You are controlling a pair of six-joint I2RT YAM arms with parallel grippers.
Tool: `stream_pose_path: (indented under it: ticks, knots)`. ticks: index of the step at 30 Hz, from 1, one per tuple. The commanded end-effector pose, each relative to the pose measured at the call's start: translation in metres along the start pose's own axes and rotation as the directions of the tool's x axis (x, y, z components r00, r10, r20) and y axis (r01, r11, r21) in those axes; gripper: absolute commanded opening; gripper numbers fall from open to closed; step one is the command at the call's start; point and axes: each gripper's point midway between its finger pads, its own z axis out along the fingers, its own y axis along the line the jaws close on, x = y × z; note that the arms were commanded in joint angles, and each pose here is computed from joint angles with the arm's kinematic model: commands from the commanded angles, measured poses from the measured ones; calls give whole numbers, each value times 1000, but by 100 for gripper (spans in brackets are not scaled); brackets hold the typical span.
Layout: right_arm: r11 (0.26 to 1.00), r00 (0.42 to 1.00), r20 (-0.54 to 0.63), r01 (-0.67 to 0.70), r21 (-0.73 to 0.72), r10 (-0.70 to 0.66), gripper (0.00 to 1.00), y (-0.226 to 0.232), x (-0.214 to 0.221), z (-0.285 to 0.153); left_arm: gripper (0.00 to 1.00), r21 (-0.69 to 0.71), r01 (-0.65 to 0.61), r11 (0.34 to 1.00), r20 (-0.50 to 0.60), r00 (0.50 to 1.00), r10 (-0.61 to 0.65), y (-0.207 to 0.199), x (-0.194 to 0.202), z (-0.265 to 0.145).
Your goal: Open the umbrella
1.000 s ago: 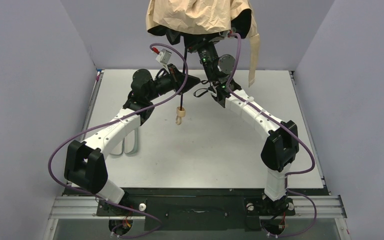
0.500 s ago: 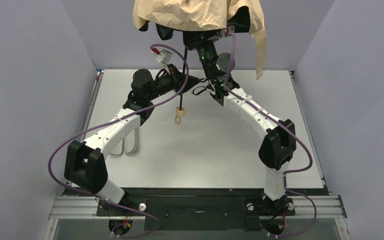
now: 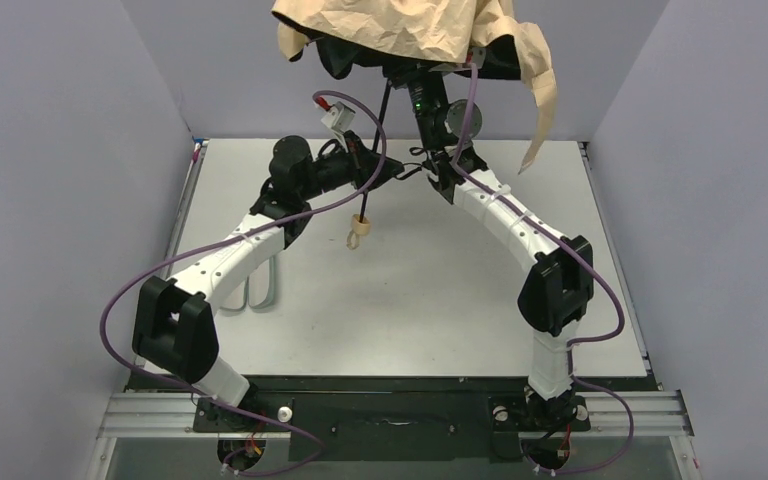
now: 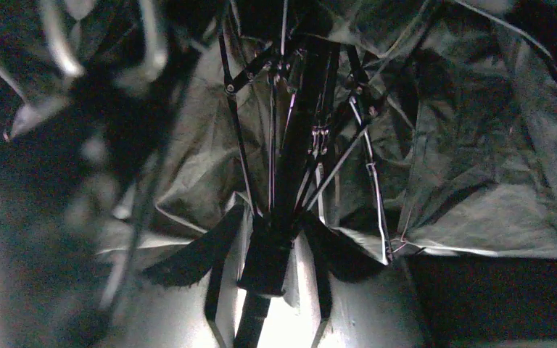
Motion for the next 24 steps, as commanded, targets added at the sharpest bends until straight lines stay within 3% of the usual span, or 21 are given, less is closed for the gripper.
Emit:
stream_pose_path:
  ticks: [1, 7, 11, 16, 20, 23, 24]
  knots:
    - [971, 767, 615, 44, 236, -184, 24, -74, -243, -7, 0, 189, 182, 965, -393, 915, -95, -36, 109, -24]
    - [966, 745, 629, 74, 249, -220, 23, -81, -256, -9, 0, 190, 180, 965, -395, 914, -92, -34, 109, -21]
    - [964, 739, 633, 88, 252, -233, 16, -85, -261, -9, 0, 187, 180, 966, -391, 916, -94, -33, 107, -19]
    - [969, 737, 641, 75, 236, -213, 16, -90, -270, -7, 0, 149, 172, 974, -398, 912, -100, -23, 114, -25]
    - [977, 756, 634, 34, 210, -162, 20, -93, -271, -4, 0, 135, 151, 979, -387, 918, -88, -19, 115, -23]
    - [991, 812, 578, 5, 137, -84, 33, -85, -251, -3, 0, 136, 156, 978, -342, 934, -101, -23, 97, -13]
    - [993, 849, 524, 12, 116, -72, 36, -85, -226, -3, 0, 143, 155, 978, -305, 946, -106, -27, 82, -6]
